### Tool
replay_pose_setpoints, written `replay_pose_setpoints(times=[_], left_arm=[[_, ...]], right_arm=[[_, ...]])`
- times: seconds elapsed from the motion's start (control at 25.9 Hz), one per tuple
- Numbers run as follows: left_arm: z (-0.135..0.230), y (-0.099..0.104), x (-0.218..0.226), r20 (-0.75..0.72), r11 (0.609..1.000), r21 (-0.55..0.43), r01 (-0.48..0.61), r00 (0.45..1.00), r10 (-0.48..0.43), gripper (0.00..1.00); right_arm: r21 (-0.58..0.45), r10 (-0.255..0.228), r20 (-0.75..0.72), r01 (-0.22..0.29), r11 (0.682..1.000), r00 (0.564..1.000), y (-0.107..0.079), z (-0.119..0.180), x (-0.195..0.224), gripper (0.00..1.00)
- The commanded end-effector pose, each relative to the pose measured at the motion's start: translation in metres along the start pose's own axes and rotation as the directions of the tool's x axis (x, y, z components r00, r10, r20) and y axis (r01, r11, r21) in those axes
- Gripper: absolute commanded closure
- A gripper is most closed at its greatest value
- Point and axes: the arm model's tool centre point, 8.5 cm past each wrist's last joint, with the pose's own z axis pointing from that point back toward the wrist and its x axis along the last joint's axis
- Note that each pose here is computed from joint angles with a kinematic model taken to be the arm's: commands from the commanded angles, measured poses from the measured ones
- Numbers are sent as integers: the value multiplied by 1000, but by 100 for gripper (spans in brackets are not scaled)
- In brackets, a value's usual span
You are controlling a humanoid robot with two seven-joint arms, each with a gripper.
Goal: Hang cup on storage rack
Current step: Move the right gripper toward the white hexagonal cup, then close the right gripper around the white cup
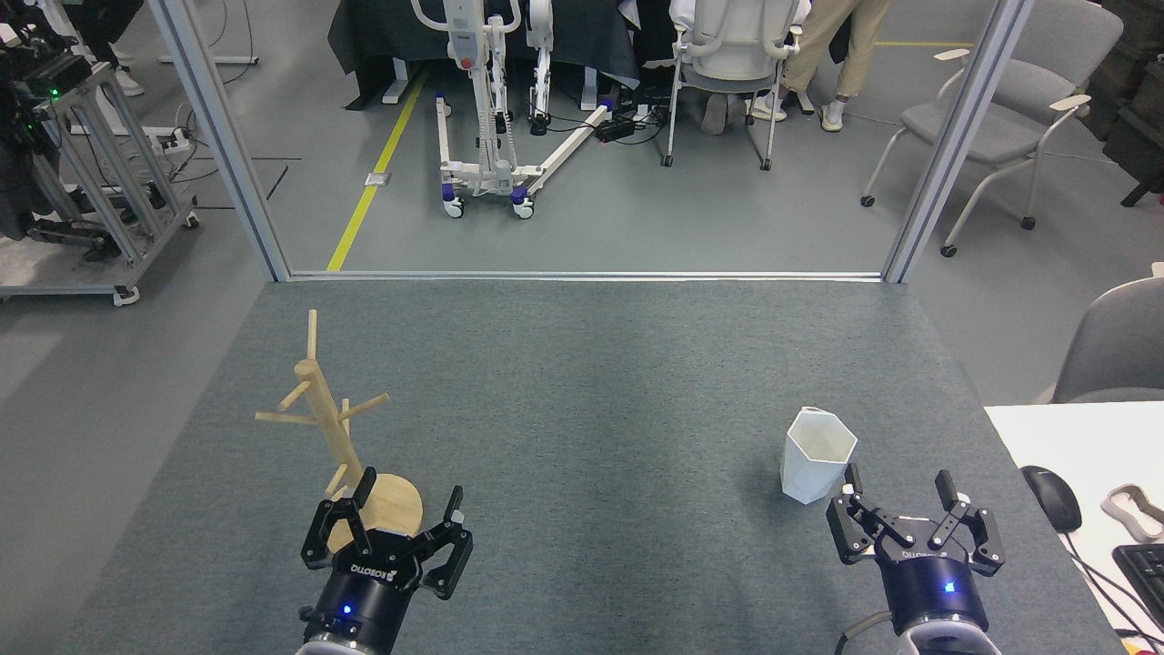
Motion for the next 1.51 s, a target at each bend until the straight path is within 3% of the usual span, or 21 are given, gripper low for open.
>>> replay_pose_setpoints(times=[0.0, 0.58, 0.77, 0.89, 1.01, 1.39, 1.47], left_arm=[[10, -10, -8, -37, 999, -46, -13, 999, 12, 0], [14, 11, 0, -26, 999, 25, -31, 999, 31, 0], [13, 15, 0, -15, 999, 35, -27, 1000, 27, 0], [15, 11, -6, 16, 1000, 22, 2, 1000, -3, 0], [11, 7, -18, 17, 999, 16, 37, 999, -37, 0], [4, 22, -13, 28, 996, 82, 27, 999, -29, 0], [11, 17, -10, 36, 998, 66, 20, 999, -22, 0]], right_arm=[[3, 1, 1, -1, 1000, 1000, 1, 1, 1, 1], [9, -9, 5, 9, 1000, 1000, 2, -1, 0, 1], [120, 0, -18, 3, 993, 1000, 40, -2, -9, 1], [141, 10, -12, -8, 990, 1000, 41, -33, -12, 1], [181, 13, -8, -11, 983, 1000, 52, -43, -7, 1], [182, 20, 31, -26, 983, 999, 47, -61, 6, 1], [187, 21, 34, -27, 982, 999, 48, -61, 7, 1]])
